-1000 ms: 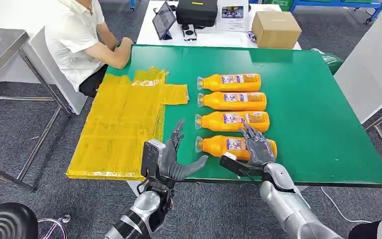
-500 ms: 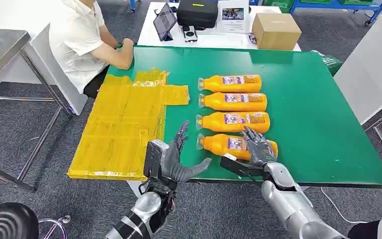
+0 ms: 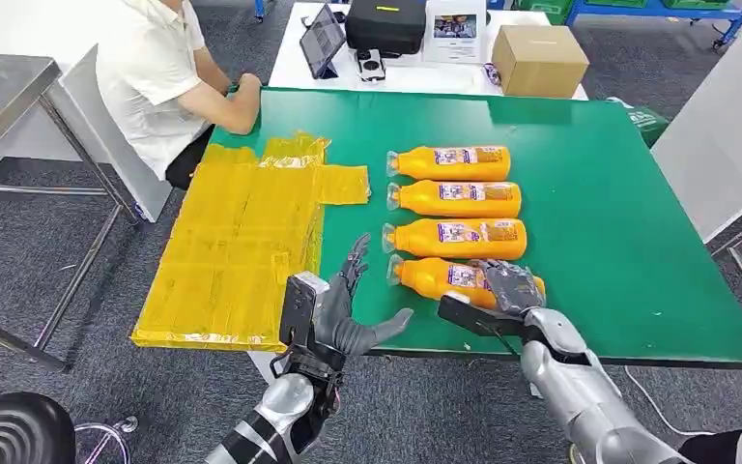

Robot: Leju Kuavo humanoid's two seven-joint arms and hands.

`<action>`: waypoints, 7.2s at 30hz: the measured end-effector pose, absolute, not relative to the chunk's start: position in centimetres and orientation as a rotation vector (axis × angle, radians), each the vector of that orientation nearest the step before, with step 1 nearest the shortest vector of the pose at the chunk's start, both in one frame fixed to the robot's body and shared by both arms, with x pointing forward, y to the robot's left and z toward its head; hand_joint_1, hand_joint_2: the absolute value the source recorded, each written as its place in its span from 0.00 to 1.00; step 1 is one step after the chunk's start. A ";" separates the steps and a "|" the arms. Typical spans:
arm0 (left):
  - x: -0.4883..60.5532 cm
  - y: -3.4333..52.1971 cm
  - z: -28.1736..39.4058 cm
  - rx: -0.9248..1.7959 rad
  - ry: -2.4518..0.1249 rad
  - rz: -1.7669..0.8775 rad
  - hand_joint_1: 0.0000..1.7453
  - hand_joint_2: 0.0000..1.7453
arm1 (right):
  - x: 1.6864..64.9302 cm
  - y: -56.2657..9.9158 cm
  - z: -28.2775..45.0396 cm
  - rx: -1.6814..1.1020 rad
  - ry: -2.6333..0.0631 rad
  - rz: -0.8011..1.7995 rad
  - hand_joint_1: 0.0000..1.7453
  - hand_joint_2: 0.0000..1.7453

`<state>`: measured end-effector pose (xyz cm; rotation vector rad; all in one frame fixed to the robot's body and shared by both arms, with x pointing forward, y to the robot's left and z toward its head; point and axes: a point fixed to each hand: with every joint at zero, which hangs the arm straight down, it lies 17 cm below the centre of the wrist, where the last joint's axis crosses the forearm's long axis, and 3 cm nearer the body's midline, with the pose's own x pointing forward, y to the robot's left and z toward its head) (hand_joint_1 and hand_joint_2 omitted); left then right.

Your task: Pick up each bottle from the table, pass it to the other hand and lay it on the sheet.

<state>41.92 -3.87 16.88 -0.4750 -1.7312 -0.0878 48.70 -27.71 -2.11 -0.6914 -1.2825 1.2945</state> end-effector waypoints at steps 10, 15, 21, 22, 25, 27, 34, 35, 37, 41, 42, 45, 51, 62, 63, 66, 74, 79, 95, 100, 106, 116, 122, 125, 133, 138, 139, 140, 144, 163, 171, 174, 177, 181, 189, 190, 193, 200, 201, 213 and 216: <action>41.9 -3.9 16.9 -0.477 -1.731 -0.088 0.00 1.00 | 48.5 -27.9 -2.1 -0.683 -1.287 1.289 1.00 1.00; 42.1 -3.3 17.2 -0.479 -1.744 -0.040 0.00 1.00 | 48.5 -26.3 -0.7 -0.464 -1.390 1.120 1.00 1.00; 42.5 -2.2 16.3 -0.547 -1.658 0.099 0.00 1.00 | 48.0 -23.8 2.9 -0.212 -1.557 0.814 1.00 1.00; 42.3 -2.3 15.7 -0.582 -1.618 0.117 0.00 1.00 | 47.9 -23.3 3.7 -0.171 -1.587 0.765 1.00 1.00; 41.3 -2.3 13.2 -0.625 -1.524 0.139 0.00 1.00 | 47.1 -22.5 5.5 -0.103 -1.657 0.644 1.00 1.00; 40.3 -2.2 10.8 -0.622 -1.460 0.138 0.00 1.00 | 46.5 -22.2 6.4 -0.090 -1.693 0.590 1.00 1.00; 37.1 -0.6 4.5 -0.611 -1.304 0.165 0.00 1.00 | 44.2 -21.2 8.5 -0.045 -1.768 0.511 1.00 1.00; 36.9 -0.4 4.2 -0.607 -1.299 0.163 0.00 1.00 | 44.1 -21.0 8.8 -0.044 -1.774 0.509 1.00 1.00; 36.6 -0.7 4.0 -0.620 -1.286 0.146 0.00 1.00 | 44.1 -20.6 9.0 -0.042 -1.782 0.512 1.00 1.00; 36.2 -1.6 4.5 -0.664 -1.277 0.117 0.00 1.00 | 43.8 -18.0 9.1 -0.025 -1.795 0.586 1.00 1.00; 36.4 -1.8 4.8 -0.666 -1.283 0.110 0.00 1.00 | 43.7 -17.1 9.2 -0.018 -1.800 0.615 1.00 1.00; 37.3 -2.1 5.8 -0.665 -1.307 0.094 0.00 1.00 | 43.1 -13.6 9.7 0.020 -1.829 0.687 1.00 1.00; 39.1 -2.7 9.0 -0.689 -1.371 0.128 0.00 1.00 | 41.2 -8.2 10.1 0.085 -1.871 0.809 1.00 1.00; 39.7 -2.6 10.8 -0.709 -1.400 0.162 0.00 1.00 | 40.3 -6.1 10.2 0.120 -1.882 0.852 1.00 1.00; 39.8 -2.6 10.8 -0.709 -1.400 0.163 0.00 1.00 | 40.2 -6.1 10.2 0.122 -1.882 0.854 1.00 1.00; 39.7 -2.6 11.4 -0.734 -1.413 0.174 0.00 1.00 | 40.1 -5.9 10.1 0.134 -1.879 0.850 1.00 1.00; 39.7 -2.6 12.7 -0.762 -1.436 0.188 0.00 1.00 | 39.9 -5.3 10.1 0.151 -1.881 0.861 1.00 1.00; 39.5 -2.6 13.1 -0.800 -1.437 0.181 0.00 1.00 | 40.2 -5.0 10.1 0.156 -1.874 0.874 1.00 1.00; 39.5 -1.9 14.0 -0.843 -1.496 0.172 0.06 1.00 | 40.8 -4.0 10.7 0.236 -1.861 0.900 1.00 1.00; 39.4 -2.0 14.4 -0.855 -1.510 0.160 0.06 1.00 | 40.5 -3.6 10.5 0.256 -1.852 0.907 1.00 1.00; 39.5 -1.8 14.5 -0.851 -1.516 0.164 1.00 1.00 | 40.4 -3.6 10.4 0.258 -1.850 0.910 1.00 1.00; 39.8 -1.0 14.7 -0.821 -1.561 0.163 1.00 1.00 | 39.8 -2.9 10.4 0.280 -1.854 0.940 1.00 1.00; 39.7 -0.7 15.1 -0.848 -1.555 0.189 1.00 1.00 | 39.3 -2.5 10.4 0.290 -1.857 0.943 1.00 1.00; 39.5 -0.8 15.2 -0.858 -1.553 0.184 1.00 1.00 | 39.0 -2.4 10.4 0.305 -1.857 0.925 0.17 1.00; 39.3 -0.7 16.2 -0.889 -1.573 0.187 1.00 1.00 | 38.5 -2.5 10.6 0.282 -1.878 0.909 0.00 1.00; 39.3 -0.6 16.5 -0.895 -1.578 0.188 1.00 1.00 | 38.4 -2.5 10.8 0.269 -1.888 0.907 0.00 1.00; 39.2 -0.6 17.1 -0.905 -1.589 0.186 1.00 1.00 | 38.2 -2.3 11.2 0.246 -1.910 0.900 0.00 1.00; 39.2 -0.5 17.4 -0.909 -1.592 0.184 1.00 1.00 | 38.1 -2.3 11.5 0.237 -1.919 0.899 0.00 1.00; 38.8 -0.2 18.3 -0.927 -1.606 0.199 1.00 1.00 | 37.6 -2.0 12.6 0.221 -1.951 0.885 0.00 1.00; 41.4 3.5 20.5 -0.343 -1.922 -0.007 1.00 1.00 | 36.4 -9.2 21.4 -0.430 -2.363 0.463 0.00 1.00; 43.2 8.2 19.5 -0.080 -1.961 0.002 1.00 1.00 | 34.7 -18.6 29.5 -0.709 -2.438 0.003 0.00 1.00; 43.6 9.9 19.5 0.019 -1.980 -0.004 1.00 1.00 | 34.3 -20.3 30.1 -0.722 -2.425 -0.085 0.00 1.00; 44.2 11.8 20.3 0.307 -2.037 -0.116 1.00 1.00 | 34.4 -21.1 30.1 -0.713 -2.412 -0.129 0.00 1.00; 46.0 12.1 19.9 0.590 -2.031 -0.358 1.00 1.00 | 34.7 -21.0 30.0 -0.686 -2.407 -0.149 0.00 1.00; 51.4 11.2 14.5 0.845 -1.761 -0.841 1.00 1.00 | 36.3 -20.2 28.1 -0.593 -2.354 -0.178 0.00 1.00; 51.7 11.3 14.2 0.852 -1.745 -0.856 1.00 1.00 | 36.4 -20.2 27.9 -0.590 -2.350 -0.175 0.00 1.00; 52.6 11.2 12.6 0.876 -1.661 -0.968 1.00 1.00 | 36.7 -20.0 27.4 -0.577 -2.338 -0.168 0.00 1.00; 53.7 10.8 9.5 0.825 -1.514 -1.102 0.00 1.00 | 37.3 -19.2 26.4 -0.528 -2.320 -0.134 0.00 1.00; 53.7 10.8 8.9 0.818 -1.484 -1.115 0.00 1.00 | 37.4 -19.1 26.2 -0.522 -2.317 -0.128 0.00 1.00; 54.2 10.0 5.6 0.680 -1.291 -1.168 0.00 1.00 | 38.4 -18.8 23.8 -0.478 -2.254 -0.108 0.00 1.00; 54.3 9.9 5.5 0.677 -1.283 -1.174 0.00 1.00 | 38.6 -19.0 23.3 -0.479 -2.240 -0.102 0.00 1.00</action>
